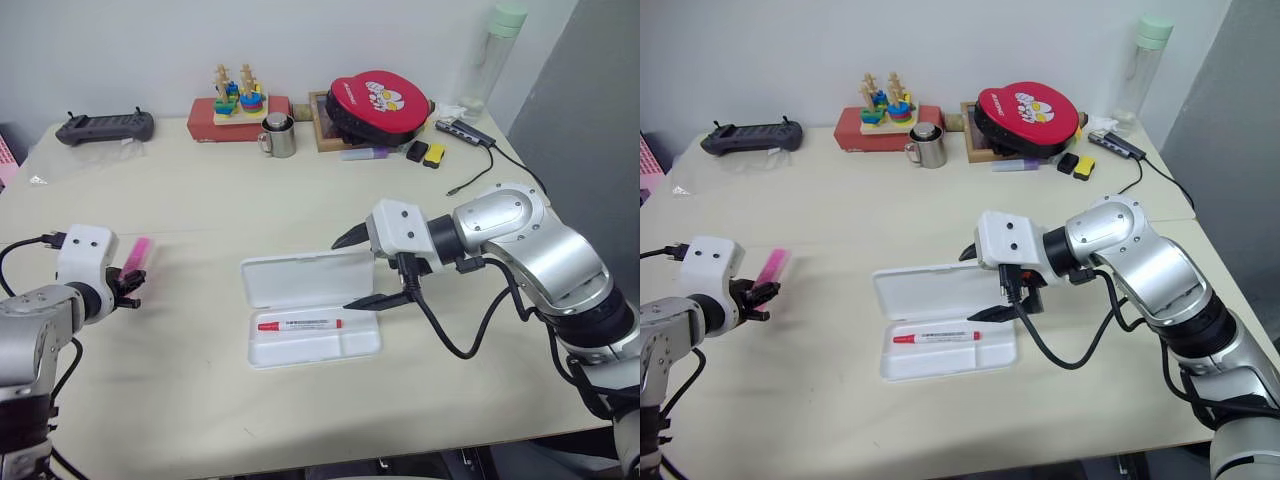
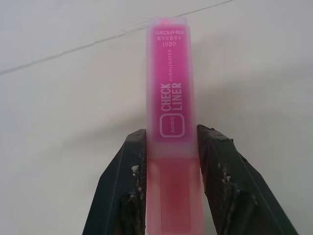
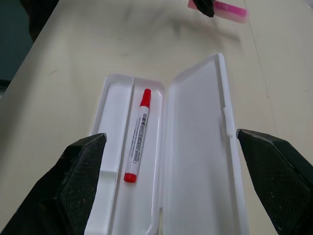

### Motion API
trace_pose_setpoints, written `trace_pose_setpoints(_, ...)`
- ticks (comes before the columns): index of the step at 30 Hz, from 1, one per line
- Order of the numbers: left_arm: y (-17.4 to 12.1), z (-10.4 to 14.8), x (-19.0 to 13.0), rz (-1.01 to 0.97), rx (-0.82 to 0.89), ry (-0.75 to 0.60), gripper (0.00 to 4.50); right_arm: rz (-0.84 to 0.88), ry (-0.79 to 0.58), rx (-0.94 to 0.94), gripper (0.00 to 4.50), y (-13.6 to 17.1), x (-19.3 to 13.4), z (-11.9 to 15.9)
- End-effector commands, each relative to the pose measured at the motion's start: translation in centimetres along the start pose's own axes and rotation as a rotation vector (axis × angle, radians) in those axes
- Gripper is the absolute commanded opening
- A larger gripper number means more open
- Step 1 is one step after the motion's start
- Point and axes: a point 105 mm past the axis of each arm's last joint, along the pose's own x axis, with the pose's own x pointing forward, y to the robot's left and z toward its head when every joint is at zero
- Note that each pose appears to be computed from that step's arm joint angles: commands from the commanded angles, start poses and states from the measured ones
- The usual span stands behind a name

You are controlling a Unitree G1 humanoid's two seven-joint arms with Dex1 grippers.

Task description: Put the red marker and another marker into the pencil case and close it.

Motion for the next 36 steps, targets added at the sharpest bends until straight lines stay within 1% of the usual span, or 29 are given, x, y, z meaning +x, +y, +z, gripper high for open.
trace_pose_setpoints(1,-0.2,1.9,-3.1,-0.034,0.225,-0.063,1.21,-0.007,0.014,-0.042,4.50,-0.1,-1.4,-0.2)
trace_pose_setpoints(3,-0.8,2.3,-4.2,-0.073,0.351,-0.073,1.21,-0.005,0.018,-0.044,4.50,0.0,-1.5,-0.4)
trace_pose_setpoints(5,-1.2,2.3,-4.8,-0.104,0.393,-0.074,1.21,-0.004,0.015,-0.046,4.50,0.0,-1.5,-0.4)
trace_pose_setpoints(9,-6.5,2.8,-7.5,-0.442,0.508,-0.116,1.21,0.011,0.008,-0.051,4.50,0.1,-1.5,-0.3)
trace_pose_setpoints(11,-8.5,3.0,-8.0,-0.555,0.547,-0.132,1.21,0.012,0.008,-0.055,4.50,0.1,-1.5,-0.3)
trace_pose_setpoints(14,-10.7,3.3,-8.2,-0.665,0.577,-0.157,1.21,0.014,0.009,-0.058,4.50,0.0,-1.4,-0.3)
trace_pose_setpoints(17,-12.2,3.6,-7.4,-0.706,0.584,-0.215,1.21,0.014,0.008,-0.059,4.50,0.0,-1.4,-0.3)
trace_pose_setpoints(22,-14.5,2.3,-5.8,-0.758,0.648,-0.213,1.21,-0.001,0.010,-0.057,4.50,-0.2,-1.4,-0.3)
trace_pose_setpoints(23,-14.7,2.2,-5.5,-0.761,0.657,-0.215,1.21,-0.002,0.011,-0.058,4.50,-0.2,-1.4,-0.3)
trace_pose_setpoints(27,-17.2,2.1,-4.6,-0.802,0.729,-0.270,1.21,-0.007,0.012,-0.045,4.50,0.0,-1.5,-0.3)
trace_pose_setpoints(35,-18.0,2.3,-3.7,-0.852,0.758,-0.298,1.21,-0.015,0.016,-0.040,4.50,-0.2,-1.4,-0.3)
trace_pose_setpoints(36,-18.2,2.0,-3.8,-0.879,0.772,-0.292,1.21,-0.017,0.016,-0.040,4.50,-0.2,-1.5,-0.2)
